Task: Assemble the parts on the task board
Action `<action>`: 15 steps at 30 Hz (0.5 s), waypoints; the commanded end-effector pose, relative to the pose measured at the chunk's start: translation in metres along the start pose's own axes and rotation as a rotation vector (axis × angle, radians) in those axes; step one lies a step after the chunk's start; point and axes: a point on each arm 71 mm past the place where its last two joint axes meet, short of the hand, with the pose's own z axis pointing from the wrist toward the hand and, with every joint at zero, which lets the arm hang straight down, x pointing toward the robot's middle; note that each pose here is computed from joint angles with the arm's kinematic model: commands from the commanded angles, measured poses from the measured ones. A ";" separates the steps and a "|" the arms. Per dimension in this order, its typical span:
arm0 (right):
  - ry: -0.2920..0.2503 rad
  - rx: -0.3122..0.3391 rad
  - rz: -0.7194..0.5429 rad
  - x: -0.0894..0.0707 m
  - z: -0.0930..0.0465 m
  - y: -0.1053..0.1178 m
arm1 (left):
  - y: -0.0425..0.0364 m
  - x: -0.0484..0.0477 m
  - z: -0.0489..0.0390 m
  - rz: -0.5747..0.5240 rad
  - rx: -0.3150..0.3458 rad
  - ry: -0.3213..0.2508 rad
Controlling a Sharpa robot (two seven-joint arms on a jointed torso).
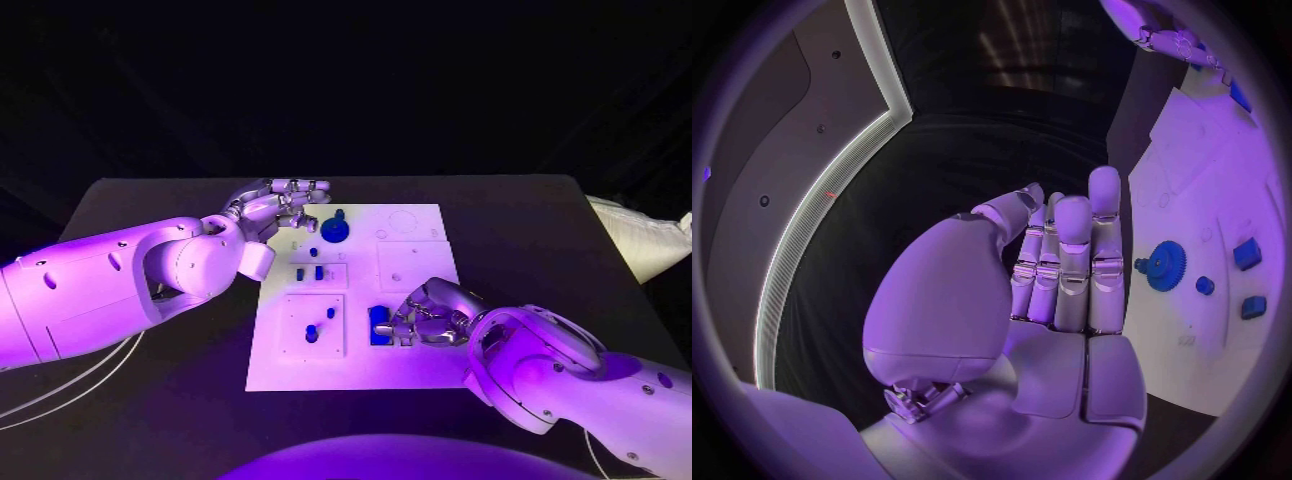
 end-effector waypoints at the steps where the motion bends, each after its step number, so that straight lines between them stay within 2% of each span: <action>1: -0.005 -0.020 -0.042 0.001 0.000 0.002 | -0.0005 0.0031 0.0001 -0.002 0.004 0.025; 15: -0.014 -0.022 -0.102 0.003 0.007 0.002 | -0.0004 0.0029 -0.0002 -0.002 0.002 0.025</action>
